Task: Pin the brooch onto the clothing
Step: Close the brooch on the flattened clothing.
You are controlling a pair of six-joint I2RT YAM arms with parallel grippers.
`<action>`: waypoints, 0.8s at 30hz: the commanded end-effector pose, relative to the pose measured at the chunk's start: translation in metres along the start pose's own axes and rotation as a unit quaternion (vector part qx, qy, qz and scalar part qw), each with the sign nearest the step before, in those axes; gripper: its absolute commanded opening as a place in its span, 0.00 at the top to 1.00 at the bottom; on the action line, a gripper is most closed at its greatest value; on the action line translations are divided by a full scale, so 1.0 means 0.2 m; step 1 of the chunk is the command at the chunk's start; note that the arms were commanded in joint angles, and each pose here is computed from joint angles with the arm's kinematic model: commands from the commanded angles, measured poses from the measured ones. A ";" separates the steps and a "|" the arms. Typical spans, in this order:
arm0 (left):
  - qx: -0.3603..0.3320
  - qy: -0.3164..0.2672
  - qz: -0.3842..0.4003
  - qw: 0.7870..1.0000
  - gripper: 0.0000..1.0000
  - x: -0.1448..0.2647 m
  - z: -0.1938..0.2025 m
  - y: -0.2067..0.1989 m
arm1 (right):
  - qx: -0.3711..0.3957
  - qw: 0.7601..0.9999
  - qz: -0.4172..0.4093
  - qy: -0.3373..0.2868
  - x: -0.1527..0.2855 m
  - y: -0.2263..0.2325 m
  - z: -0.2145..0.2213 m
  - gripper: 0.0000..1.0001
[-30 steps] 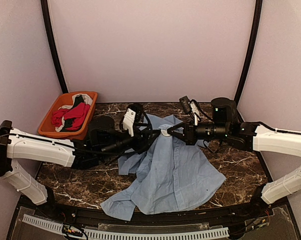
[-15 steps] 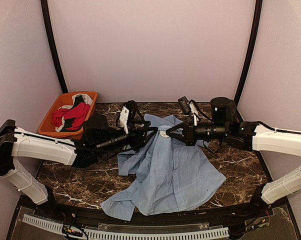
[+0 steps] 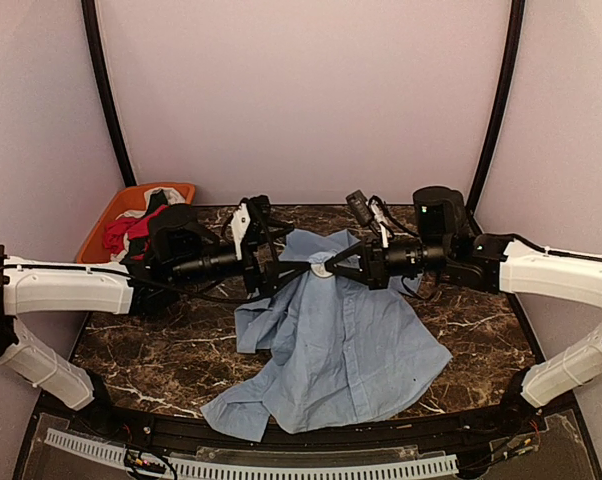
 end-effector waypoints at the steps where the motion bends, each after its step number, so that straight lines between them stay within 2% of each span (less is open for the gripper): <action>1: -0.016 0.030 0.082 0.996 0.14 -0.04 0.00 -0.02 | 0.032 0.998 -0.050 0.004 0.00 0.08 -0.06 1.00; 11: -0.008 0.017 0.189 0.982 0.26 -0.05 -0.02 -0.02 | 0.048 0.994 -0.097 0.017 0.00 0.14 -0.05 1.00; 24: 0.005 0.046 0.211 0.976 0.41 -0.11 -0.02 -0.01 | 0.045 0.994 -0.094 0.032 -0.02 0.12 -0.04 1.00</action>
Point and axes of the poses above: each gripper's point midway between its finger pads, its own x axis back along the fingers, its own y axis along the line the jaws close on, z = x × y, the point moved 5 cm from there along x, back along the fingers, and after that the axes turned 1 degree about -x, right-handed, at the moved point
